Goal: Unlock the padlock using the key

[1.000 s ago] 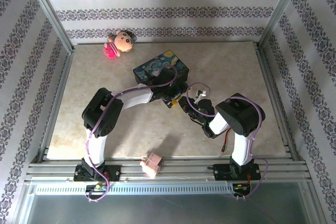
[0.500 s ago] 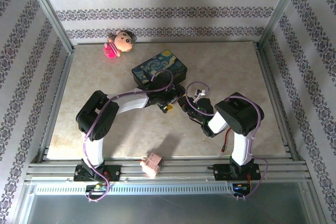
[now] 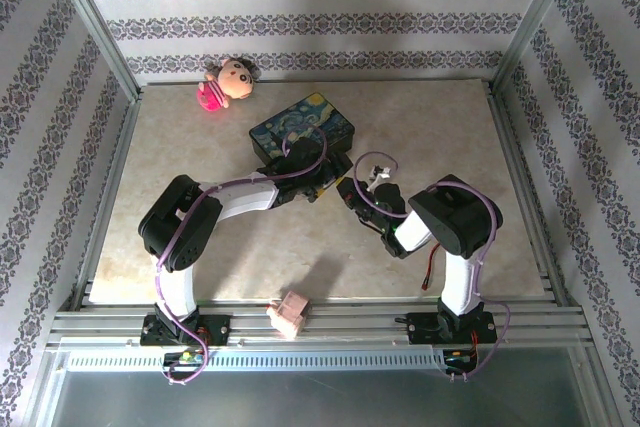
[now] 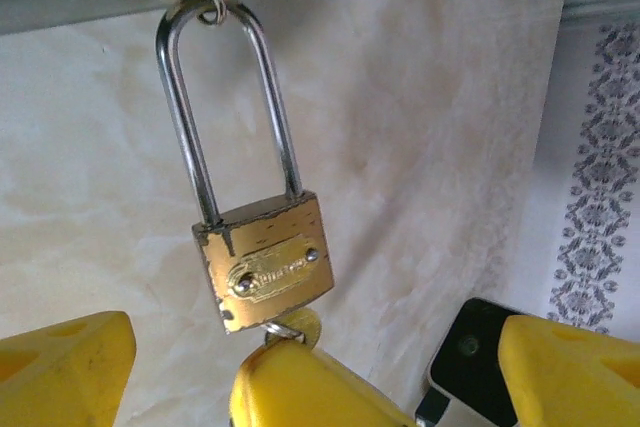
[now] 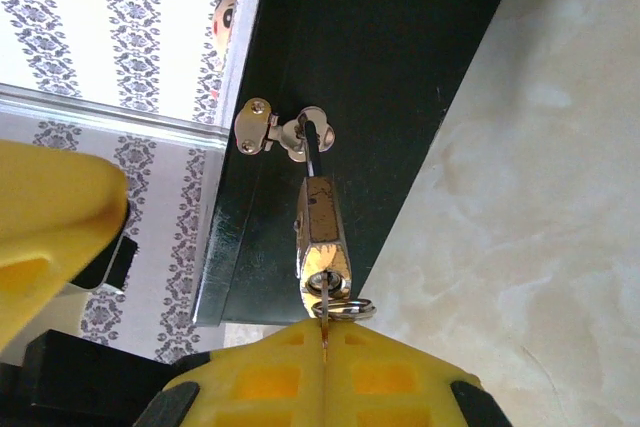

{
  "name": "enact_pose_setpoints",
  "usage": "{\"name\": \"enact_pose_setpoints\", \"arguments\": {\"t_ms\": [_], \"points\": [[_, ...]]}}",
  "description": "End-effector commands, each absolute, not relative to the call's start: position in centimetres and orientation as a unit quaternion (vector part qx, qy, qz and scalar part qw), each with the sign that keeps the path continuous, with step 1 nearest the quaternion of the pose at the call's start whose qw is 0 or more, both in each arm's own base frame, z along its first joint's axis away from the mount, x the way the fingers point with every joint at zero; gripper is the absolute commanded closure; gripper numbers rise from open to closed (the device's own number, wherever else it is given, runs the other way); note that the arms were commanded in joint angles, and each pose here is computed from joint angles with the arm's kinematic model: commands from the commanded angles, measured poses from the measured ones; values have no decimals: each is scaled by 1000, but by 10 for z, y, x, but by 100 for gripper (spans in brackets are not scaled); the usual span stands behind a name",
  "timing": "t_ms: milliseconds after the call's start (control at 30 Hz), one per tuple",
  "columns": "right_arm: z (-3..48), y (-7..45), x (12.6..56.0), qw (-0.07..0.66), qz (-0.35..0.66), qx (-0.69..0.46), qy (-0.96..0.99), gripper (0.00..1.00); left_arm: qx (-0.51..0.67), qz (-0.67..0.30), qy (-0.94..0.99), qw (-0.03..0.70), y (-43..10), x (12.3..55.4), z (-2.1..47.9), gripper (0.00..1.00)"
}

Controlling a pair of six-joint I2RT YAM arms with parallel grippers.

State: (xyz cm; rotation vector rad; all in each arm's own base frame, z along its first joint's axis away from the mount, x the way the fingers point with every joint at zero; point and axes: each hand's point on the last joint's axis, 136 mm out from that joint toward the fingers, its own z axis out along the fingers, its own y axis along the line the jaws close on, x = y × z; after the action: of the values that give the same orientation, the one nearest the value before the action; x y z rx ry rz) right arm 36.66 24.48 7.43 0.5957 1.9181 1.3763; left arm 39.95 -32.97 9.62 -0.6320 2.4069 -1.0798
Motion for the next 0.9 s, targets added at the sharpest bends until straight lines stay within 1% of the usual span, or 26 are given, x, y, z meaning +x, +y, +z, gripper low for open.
{"name": "enact_pose_setpoints", "arguments": {"t_ms": [0, 133, 367, 700, 867], "points": [[87, 247, 379, 364, 545, 231, 720, 100, -218, -376, 858, 272, -321, 415, 107, 10], [88, 251, 381, 362, 547, 230, 718, 100, -221, -342, 860, 306, -308, 422, 109, 22], [90, 255, 384, 362, 552, 227, 716, 100, -235, -321, 866, 301, -305, 427, 97, 22], [89, 259, 385, 357, 555, 227, 716, 100, -239, -328, 859, 312, -313, 441, 94, 24], [87, 261, 385, 357, 555, 227, 717, 100, -253, -330, 854, 314, -314, 446, 91, 32]]}}
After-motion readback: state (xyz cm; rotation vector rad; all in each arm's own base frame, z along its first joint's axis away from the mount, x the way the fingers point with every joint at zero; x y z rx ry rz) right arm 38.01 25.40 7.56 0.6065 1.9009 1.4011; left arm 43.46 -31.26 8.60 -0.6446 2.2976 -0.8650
